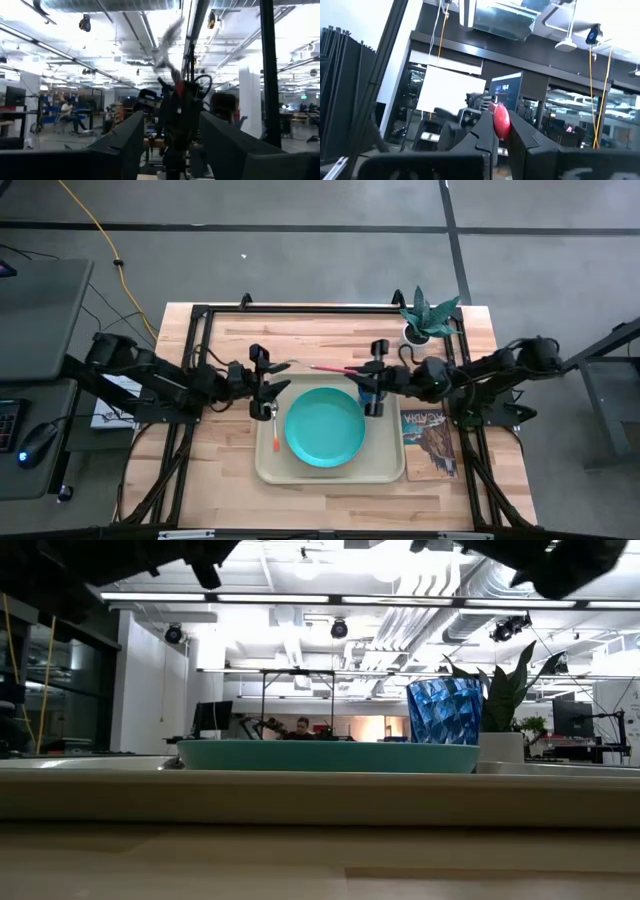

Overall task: Pick and place plate/cup/fork/spoon on tray
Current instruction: Put the pink fork to the left of the blue plate on the gray serving tray

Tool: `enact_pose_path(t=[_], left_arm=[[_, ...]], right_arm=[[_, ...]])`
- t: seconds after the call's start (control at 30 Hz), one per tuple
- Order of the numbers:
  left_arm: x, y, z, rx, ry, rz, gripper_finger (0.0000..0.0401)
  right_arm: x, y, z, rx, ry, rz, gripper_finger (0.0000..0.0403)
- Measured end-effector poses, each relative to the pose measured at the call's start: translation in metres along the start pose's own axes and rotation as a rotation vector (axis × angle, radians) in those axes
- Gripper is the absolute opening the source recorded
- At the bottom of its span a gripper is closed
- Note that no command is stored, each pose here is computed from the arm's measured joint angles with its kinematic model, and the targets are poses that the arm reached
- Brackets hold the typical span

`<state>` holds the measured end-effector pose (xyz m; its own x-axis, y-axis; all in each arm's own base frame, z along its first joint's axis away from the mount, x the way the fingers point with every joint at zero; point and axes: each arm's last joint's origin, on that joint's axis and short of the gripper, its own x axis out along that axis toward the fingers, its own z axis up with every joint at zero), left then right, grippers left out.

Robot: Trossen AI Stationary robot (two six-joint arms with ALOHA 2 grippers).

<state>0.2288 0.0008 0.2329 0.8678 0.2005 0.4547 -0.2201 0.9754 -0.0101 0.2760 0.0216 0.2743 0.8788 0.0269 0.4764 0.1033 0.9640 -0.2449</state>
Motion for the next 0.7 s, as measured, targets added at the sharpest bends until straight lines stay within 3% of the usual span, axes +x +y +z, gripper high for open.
enact_pose_path(t=[0.37, 0.7], left_arm=[[0.013, -0.016, 0.004, 0.033, -0.091, -0.118, 0.0173], [0.010, -0.034, 0.011, 0.136, -0.121, -0.151, 0.0172]], right_arm=[[0.042, 0.009, -0.018, 0.038, -0.012, 0.048, 0.0009], [0.047, 0.014, -0.027, 0.071, 0.008, 0.067, 0.0009]])
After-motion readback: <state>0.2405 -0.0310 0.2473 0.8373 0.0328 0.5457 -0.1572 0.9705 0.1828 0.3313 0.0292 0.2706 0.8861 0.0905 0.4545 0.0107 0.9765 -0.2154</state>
